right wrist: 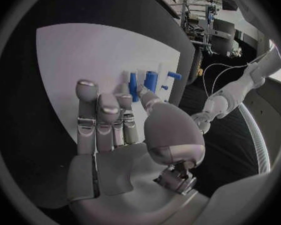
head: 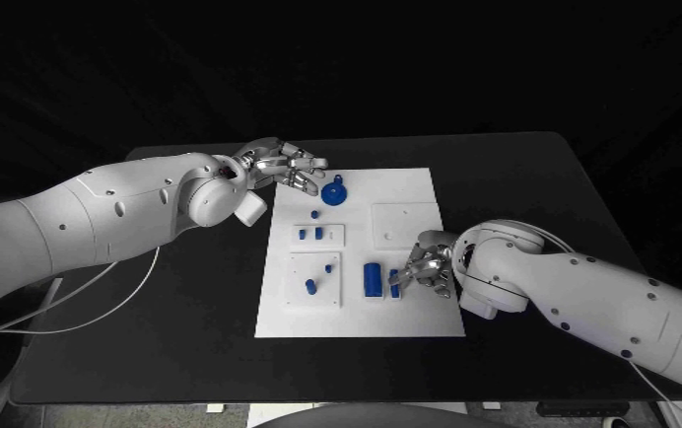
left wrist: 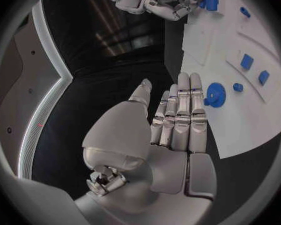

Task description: Assemble the parts on the task board

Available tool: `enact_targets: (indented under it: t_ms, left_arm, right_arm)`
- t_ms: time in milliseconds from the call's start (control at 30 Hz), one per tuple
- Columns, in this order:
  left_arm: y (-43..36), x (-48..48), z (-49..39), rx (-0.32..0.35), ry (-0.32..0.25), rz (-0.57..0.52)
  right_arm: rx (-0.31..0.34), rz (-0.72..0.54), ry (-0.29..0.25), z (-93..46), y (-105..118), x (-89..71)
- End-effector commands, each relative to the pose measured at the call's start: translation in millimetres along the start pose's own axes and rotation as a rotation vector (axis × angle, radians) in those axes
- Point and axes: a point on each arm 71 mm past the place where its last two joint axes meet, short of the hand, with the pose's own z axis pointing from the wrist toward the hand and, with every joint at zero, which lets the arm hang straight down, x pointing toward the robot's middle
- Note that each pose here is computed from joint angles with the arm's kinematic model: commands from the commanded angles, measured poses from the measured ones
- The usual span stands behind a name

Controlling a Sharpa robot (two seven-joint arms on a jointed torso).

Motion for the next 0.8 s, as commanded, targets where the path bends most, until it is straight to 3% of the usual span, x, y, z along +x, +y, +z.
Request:
enact_targets:
  t_ms: [33, 200, 400, 567, 800]
  left_arm:
    - [-0.8, 2.1, 0.4, 0.004, 0.021, 0.002]
    - [-0.7, 1.8, 0.2, 0.003, 0.02, 0.002]
    - [-0.9, 0.8, -0.4, 0.008, 0.014, 0.003]
    - [-1.9, -0.7, -1.2, 0.025, 0.0, 0.005]
    - [-3.1, -1.5, -1.4, 0.043, -0.012, 0.008]
  right_arm:
    - [-0.013, -0.006, -0.003, -0.5, -1, -0.4]
    - [-0.074, 0.033, -0.043, -2.6, -4, -5.6]
    - [-0.169, 0.071, -0.13, -7.6, -11, -16.0]
    - [-0.261, 0.017, -0.234, -13.4, -13, -25.2]
    - [-0.415, -0.079, -0.322, -20.3, -11, -27.9]
